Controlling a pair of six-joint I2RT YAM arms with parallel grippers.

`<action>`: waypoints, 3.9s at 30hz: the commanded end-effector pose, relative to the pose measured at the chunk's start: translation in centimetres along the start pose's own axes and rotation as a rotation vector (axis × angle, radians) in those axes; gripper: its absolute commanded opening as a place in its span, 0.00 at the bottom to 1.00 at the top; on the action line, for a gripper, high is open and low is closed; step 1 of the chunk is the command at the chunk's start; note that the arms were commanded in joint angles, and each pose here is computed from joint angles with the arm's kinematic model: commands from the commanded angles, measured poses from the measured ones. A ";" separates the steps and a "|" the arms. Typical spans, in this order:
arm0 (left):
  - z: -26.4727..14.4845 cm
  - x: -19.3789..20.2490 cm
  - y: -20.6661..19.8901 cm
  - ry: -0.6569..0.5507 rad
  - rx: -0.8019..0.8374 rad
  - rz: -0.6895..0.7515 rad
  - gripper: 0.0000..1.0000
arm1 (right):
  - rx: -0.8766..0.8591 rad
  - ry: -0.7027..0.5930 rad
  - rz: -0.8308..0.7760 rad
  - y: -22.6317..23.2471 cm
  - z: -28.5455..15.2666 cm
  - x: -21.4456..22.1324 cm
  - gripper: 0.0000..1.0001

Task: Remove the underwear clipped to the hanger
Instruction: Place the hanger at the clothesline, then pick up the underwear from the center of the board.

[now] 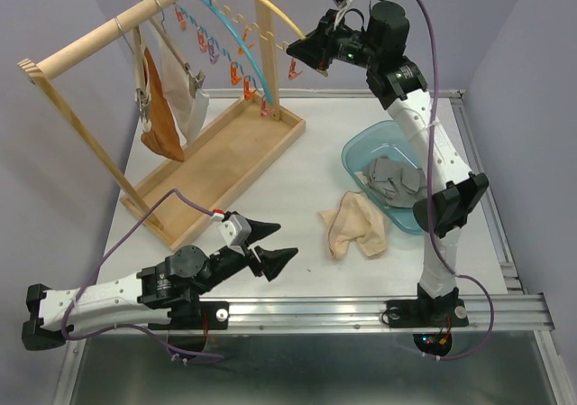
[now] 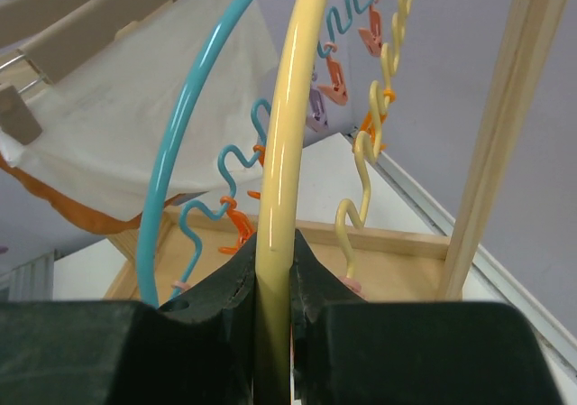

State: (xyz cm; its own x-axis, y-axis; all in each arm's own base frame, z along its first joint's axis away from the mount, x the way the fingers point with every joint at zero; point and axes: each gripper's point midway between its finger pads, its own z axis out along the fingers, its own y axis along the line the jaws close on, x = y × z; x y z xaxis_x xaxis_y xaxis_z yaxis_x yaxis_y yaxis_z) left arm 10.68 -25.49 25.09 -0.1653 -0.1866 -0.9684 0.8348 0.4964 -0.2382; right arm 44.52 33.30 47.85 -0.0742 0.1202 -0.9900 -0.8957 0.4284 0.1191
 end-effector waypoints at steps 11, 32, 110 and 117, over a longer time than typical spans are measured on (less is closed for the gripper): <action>0.0 -0.6 -0.1 -0.036 0.006 0.000 0.82 | -0.002 -0.201 -0.082 -0.1 1.7 -5.3 0.01; 0.0 -1.1 -0.3 -0.017 0.004 -0.005 0.82 | 0.051 -0.166 -0.102 -3.0 3.3 -1.8 0.16; -0.9 -3.9 15.3 0.092 -0.505 0.044 0.92 | -0.274 0.998 -0.482 8.3 -25.5 43.6 1.00; -1.0 -4.1 15.2 0.083 -0.503 0.043 0.92 | -0.262 1.049 -0.486 8.0 -25.6 45.0 0.89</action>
State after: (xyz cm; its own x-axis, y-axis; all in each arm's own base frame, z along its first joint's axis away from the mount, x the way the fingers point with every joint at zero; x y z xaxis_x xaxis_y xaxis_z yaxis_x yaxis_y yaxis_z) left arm 23.50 -16.23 24.33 -0.2347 -0.0684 -0.9697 0.4752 0.8621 -0.1758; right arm 22.50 19.17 3.30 0.0897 -0.8338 -0.5448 -0.9853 0.0055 -0.1706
